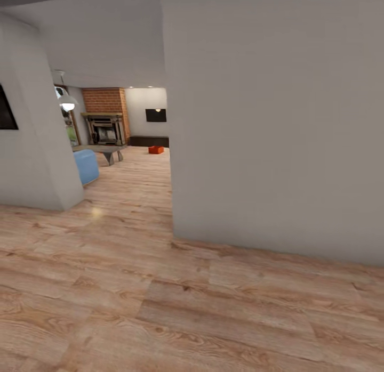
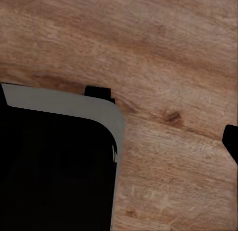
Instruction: Move the two storage containers from the living room to the garage. In the garage, place one container on the floor and stack the other container on top of it (either order is fine).
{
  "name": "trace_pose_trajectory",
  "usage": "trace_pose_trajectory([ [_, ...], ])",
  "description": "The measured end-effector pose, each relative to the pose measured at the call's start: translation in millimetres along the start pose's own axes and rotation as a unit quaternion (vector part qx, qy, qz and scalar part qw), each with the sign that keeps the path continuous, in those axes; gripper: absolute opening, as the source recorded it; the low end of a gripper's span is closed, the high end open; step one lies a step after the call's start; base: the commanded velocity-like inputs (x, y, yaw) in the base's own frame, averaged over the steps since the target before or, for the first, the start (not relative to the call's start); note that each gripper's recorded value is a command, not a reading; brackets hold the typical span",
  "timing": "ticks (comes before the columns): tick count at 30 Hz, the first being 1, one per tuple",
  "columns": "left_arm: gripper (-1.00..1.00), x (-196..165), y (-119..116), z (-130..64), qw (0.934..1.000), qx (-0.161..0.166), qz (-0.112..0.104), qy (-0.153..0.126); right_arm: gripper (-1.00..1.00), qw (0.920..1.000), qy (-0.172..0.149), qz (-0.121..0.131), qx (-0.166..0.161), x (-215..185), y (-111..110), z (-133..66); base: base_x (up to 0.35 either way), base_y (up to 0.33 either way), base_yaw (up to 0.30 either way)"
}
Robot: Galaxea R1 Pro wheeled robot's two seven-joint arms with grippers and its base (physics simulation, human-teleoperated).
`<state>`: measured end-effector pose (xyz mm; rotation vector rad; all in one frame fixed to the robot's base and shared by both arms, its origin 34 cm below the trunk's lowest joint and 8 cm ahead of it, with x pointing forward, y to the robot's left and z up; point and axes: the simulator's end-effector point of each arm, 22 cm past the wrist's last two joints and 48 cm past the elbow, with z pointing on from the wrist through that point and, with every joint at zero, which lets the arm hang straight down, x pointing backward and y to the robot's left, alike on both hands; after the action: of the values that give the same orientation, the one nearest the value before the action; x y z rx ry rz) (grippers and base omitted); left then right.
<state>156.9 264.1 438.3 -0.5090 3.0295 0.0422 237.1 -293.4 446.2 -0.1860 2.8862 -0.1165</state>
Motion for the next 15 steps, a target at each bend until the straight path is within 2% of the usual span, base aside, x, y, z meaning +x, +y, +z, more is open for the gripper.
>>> trace_pose_trajectory([
  [15,1.0,-0.5,-0.2,0.0,1.0,0.0,0.0,0.0,1.0,1.0,-0.001,0.0,0.0,-0.3,0.0,0.0,0.325,0.0,0.27],
])
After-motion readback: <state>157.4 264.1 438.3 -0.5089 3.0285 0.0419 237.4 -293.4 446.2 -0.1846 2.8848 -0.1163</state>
